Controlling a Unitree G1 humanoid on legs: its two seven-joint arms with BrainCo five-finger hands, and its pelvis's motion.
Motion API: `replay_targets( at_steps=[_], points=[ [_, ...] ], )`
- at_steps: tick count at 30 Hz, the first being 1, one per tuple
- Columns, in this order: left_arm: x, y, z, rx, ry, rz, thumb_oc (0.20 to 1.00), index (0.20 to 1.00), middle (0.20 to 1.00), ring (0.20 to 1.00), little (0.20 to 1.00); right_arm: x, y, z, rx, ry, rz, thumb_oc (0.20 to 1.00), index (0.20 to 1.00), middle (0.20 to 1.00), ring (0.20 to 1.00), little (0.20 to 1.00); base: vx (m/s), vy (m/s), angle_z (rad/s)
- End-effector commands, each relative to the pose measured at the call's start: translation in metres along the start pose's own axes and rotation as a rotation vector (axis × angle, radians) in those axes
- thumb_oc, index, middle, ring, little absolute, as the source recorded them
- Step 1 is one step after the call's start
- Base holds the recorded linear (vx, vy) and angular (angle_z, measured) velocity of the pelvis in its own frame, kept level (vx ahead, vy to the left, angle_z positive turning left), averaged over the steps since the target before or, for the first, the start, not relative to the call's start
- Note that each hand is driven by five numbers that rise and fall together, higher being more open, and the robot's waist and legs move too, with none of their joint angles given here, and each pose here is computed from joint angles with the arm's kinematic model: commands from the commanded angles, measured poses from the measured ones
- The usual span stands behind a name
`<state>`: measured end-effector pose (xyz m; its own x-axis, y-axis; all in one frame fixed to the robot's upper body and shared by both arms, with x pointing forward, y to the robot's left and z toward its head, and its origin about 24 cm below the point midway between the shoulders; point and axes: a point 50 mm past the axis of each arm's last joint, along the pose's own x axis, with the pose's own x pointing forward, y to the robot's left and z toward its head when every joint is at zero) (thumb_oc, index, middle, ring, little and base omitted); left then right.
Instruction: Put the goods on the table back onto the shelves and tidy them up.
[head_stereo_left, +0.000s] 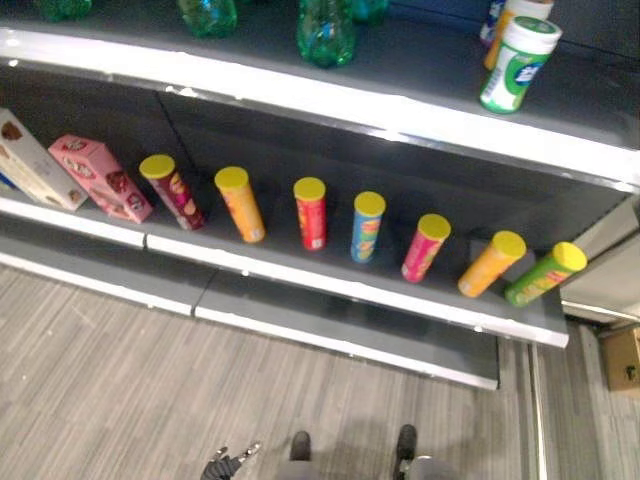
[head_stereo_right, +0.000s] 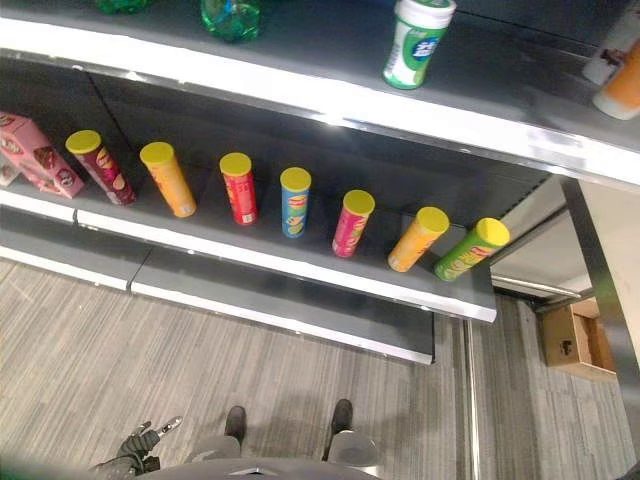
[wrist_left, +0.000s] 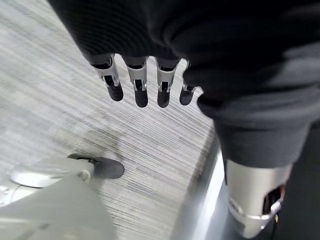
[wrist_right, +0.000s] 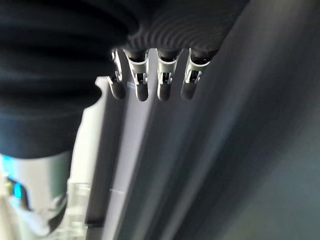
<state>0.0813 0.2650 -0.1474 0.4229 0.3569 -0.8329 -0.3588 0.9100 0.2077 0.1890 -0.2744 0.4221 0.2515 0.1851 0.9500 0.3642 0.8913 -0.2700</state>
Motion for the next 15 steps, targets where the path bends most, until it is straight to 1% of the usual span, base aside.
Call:
replay_targets(
  at_steps=[1, 4, 8, 9, 10, 11, 12, 13, 15],
  points=[
    [0.002, 0.010, 0.012, 0.082, -0.049, 0.013, 1.000, 1.000, 1.000, 1.000, 1.000, -0.014, 0.001, -0.004, 0.011, -0.011, -0.043, 1.000, 1.000, 1.000, 1.000, 1.000, 0.03, 0.016, -0.14],
    [0.002, 0.005, 0.014, 0.098, -0.061, -0.006, 1.000, 1.000, 1.000, 1.000, 1.000, -0.039, 0.000, -0.001, 0.064, -0.010, -0.081, 1.000, 1.000, 1.000, 1.000, 1.000, 0.03, 0.023, -0.12],
    [0.002, -0.004, 0.020, 0.108, -0.084, -0.034, 1.000, 1.000, 1.000, 1.000, 1.000, -0.084, 0.003, -0.018, 0.099, 0.156, -0.086, 1.000, 1.000, 1.000, 1.000, 1.000, 0.02, 0.030, -0.19],
    [0.002, -0.006, 0.022, 0.116, -0.093, -0.044, 1.000, 1.000, 1.000, 1.000, 1.000, -0.100, 0.005, -0.030, 0.126, 0.251, -0.072, 1.000, 1.000, 1.000, 1.000, 1.000, -0.01, 0.042, -0.32],
    [0.003, -0.009, 0.029, 0.123, -0.113, -0.058, 1.000, 1.000, 1.000, 1.000, 1.000, -0.130, 0.019, -0.050, 0.184, 0.446, 0.015, 1.000, 1.000, 1.000, 1.000, 1.000, -0.02, 0.047, -0.37],
    [0.003, -0.009, 0.030, 0.128, -0.117, -0.059, 1.000, 1.000, 1.000, 1.000, 1.000, -0.149, 0.025, -0.057, 0.225, 0.545, 0.041, 1.000, 1.000, 1.000, 1.000, 1.000, -0.02, 0.034, -0.37],
    [0.003, -0.008, 0.030, 0.130, -0.116, -0.059, 1.000, 1.000, 1.000, 1.000, 1.000, -0.149, 0.025, -0.057, 0.225, 0.547, 0.041, 1.000, 1.000, 1.000, 1.000, 1.000, -0.02, 0.021, -0.34],
    [0.003, -0.010, 0.034, 0.132, -0.134, -0.075, 1.000, 1.000, 1.000, 1.000, 1.000, -0.182, 0.039, -0.064, 0.345, 0.702, 0.115, 1.000, 1.000, 1.000, 1.000, 1.000, -0.02, 0.019, -0.35],
    [0.003, -0.012, 0.037, 0.139, -0.145, -0.092, 1.000, 1.000, 1.000, 1.000, 1.000, -0.214, 0.055, -0.065, 0.479, 0.834, 0.173, 1.000, 1.000, 1.000, 1.000, 1.000, -0.02, 0.025, -0.22]
  ],
)
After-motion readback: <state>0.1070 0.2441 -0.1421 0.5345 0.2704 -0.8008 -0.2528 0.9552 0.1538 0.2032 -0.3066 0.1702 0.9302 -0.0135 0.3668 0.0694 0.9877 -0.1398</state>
